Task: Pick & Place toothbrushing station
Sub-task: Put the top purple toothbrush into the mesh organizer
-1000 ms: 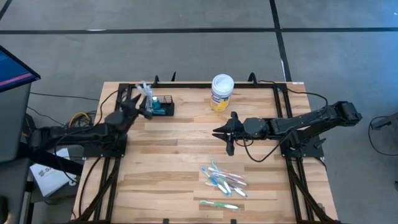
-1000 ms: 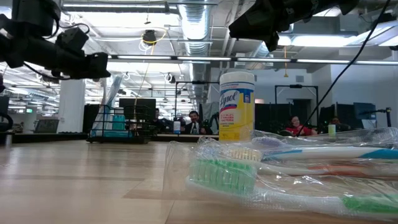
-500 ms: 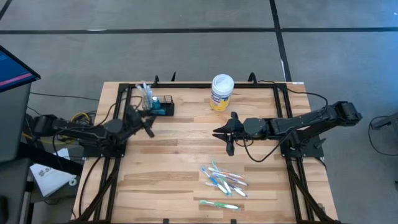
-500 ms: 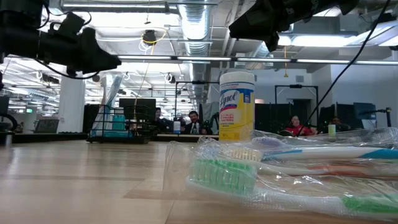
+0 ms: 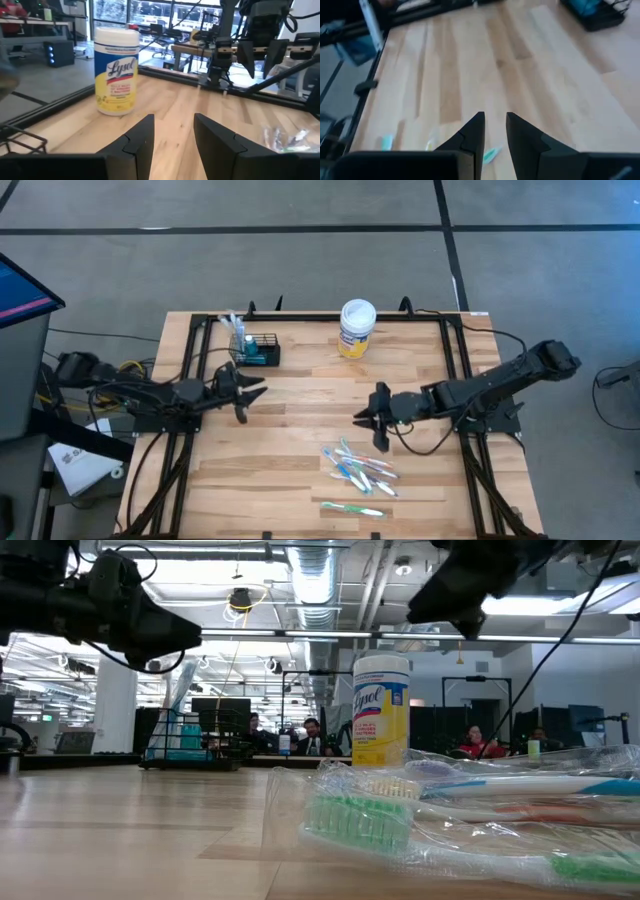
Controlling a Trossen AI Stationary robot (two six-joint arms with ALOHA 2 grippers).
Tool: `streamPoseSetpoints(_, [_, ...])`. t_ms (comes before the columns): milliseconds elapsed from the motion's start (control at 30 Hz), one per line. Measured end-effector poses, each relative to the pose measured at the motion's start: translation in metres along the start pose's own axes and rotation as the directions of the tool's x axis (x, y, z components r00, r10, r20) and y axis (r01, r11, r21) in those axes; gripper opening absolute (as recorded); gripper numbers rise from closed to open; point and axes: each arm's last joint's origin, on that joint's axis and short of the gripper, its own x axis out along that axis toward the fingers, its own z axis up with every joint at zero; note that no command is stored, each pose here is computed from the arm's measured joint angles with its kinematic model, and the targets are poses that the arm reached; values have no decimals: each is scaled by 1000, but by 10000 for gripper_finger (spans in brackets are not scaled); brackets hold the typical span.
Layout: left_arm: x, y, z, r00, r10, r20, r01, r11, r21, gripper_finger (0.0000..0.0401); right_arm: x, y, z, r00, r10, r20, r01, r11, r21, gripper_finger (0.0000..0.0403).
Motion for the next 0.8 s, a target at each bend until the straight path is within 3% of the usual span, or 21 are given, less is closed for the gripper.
streamPoseSetpoints(233, [3, -4, -2, 1000, -22, 6, 22, 1000, 0, 131, 10, 28, -24, 993, 59, -100, -64, 997, -42, 71])
streamPoseSetpoints(533, [3, -4, -1, 1000, -23, 15, 23, 1000, -4, 131, 44, 44, -64, 968, 25, -248, -52, 994, -100, 71])
streamPoseSetpoints(800, [4, -4, -2, 1000, -21, 5, 21, 1000, 1, 131, 67, 48, -76, 971, 34, -237, -58, 994, -95, 71])
